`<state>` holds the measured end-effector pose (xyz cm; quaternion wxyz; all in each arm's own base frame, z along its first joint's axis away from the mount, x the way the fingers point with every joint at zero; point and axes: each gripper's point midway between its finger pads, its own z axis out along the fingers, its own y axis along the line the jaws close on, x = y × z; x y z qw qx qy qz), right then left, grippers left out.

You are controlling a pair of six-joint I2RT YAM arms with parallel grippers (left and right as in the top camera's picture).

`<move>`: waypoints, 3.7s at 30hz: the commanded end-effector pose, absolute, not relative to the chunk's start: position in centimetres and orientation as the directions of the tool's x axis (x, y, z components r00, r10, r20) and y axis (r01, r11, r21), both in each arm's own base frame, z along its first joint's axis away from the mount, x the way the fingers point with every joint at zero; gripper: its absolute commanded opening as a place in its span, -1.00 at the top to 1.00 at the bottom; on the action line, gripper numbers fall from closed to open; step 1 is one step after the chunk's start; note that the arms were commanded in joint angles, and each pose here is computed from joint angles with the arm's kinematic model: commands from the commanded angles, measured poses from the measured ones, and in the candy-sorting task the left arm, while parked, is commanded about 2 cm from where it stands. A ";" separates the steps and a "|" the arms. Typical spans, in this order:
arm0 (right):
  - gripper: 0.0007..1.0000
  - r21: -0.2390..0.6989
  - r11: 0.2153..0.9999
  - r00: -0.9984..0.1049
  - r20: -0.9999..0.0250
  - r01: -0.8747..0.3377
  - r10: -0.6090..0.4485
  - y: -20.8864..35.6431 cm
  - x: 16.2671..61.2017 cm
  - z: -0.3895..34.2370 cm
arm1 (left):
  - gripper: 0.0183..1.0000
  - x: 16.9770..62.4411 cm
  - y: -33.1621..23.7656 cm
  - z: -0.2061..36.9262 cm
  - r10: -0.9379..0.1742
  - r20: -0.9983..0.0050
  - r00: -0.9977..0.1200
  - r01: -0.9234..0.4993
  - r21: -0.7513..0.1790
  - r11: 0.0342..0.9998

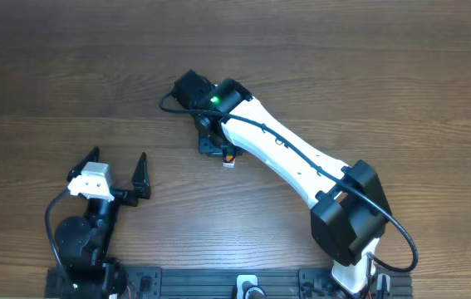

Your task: Stack Cubes

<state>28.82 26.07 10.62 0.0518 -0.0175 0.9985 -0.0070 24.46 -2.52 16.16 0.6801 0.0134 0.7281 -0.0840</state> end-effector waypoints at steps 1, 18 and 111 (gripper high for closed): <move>0.88 -0.005 1.000 -0.993 -0.117 -0.013 -0.013 26.2 29.6 11.0 | -1.00 24.5 -2.5 16.0 -0.081 -0.994 -0.072 0.136 -0.090 0.987; 0.48 -0.006 1.000 -0.992 -0.123 -0.008 -0.009 26.1 29.9 11.0 | -1.00 24.5 -2.5 16.0 -0.081 -0.994 -0.072 0.136 -0.090 0.987; -0.98 0.001 0.997 -0.202 -0.979 -0.083 -0.016 1.4 24.3 13.9 | -1.00 24.5 -2.5 16.0 -0.081 -0.994 -0.072 0.136 -0.090 0.987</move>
